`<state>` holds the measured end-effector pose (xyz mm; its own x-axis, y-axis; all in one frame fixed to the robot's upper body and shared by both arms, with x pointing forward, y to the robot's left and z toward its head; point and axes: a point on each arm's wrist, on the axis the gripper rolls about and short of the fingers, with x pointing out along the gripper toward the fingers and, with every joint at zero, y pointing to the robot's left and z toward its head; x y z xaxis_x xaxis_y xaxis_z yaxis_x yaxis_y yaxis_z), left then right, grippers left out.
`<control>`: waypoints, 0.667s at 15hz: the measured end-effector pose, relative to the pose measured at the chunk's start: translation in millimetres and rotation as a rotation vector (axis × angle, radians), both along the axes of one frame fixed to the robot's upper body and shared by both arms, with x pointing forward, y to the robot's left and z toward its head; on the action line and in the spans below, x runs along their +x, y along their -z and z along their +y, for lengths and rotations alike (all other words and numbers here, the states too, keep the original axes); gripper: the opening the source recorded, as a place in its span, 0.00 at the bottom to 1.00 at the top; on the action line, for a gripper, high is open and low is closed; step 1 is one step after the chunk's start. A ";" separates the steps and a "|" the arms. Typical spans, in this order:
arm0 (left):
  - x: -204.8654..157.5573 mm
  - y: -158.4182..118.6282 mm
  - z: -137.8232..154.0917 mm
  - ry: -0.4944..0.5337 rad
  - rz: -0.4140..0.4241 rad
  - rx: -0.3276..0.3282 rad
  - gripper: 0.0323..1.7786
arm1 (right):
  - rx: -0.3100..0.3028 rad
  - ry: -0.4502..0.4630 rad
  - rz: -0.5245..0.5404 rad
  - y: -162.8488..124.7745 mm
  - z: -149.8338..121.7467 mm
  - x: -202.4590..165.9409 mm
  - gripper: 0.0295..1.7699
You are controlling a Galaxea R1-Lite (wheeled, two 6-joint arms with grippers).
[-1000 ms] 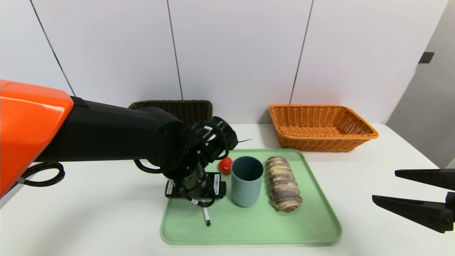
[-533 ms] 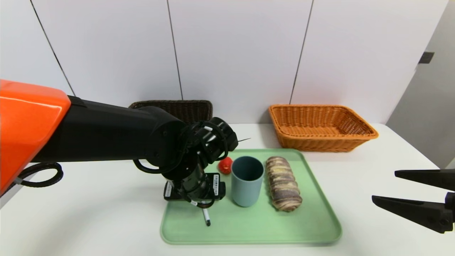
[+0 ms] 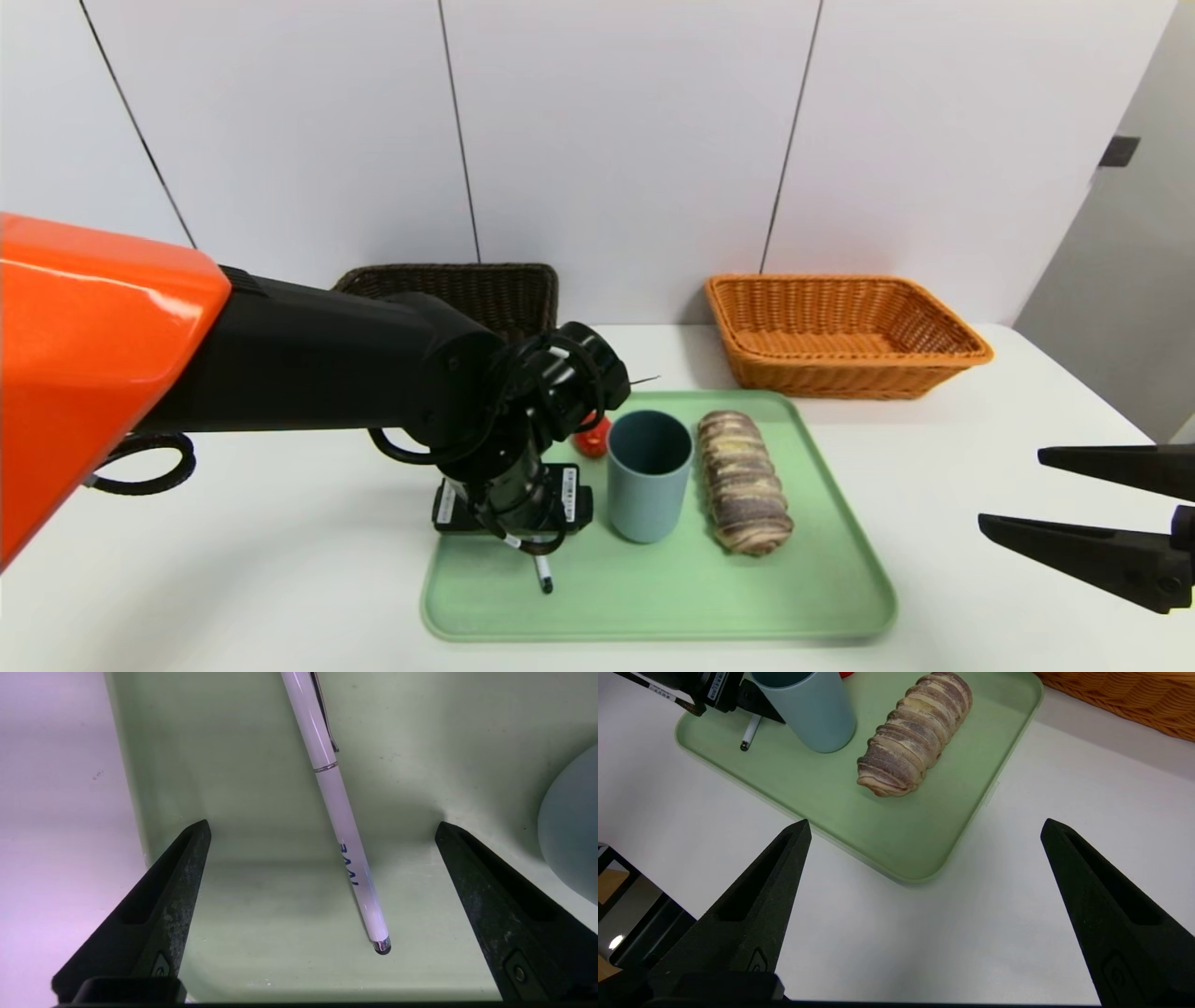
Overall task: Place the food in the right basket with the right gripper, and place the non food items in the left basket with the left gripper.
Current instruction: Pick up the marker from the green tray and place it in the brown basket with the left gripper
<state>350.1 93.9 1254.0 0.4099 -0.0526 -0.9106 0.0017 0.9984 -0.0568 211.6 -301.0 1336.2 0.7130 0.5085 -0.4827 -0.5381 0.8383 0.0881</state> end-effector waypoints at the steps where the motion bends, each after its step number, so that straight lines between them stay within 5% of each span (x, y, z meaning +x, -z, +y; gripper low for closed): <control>1: 0.2 0.5 -0.1 0.000 0.001 0.001 0.95 | 0.000 0.000 0.000 0.0 0.0 0.0 0.96; 4: 0.4 1.2 -0.4 0.000 0.003 0.002 0.95 | 0.000 -0.001 0.000 0.0 0.1 0.1 0.96; 10: 0.9 0.7 -0.8 0.001 -0.001 0.004 0.50 | 0.001 -0.001 -0.001 -0.1 0.1 0.2 0.96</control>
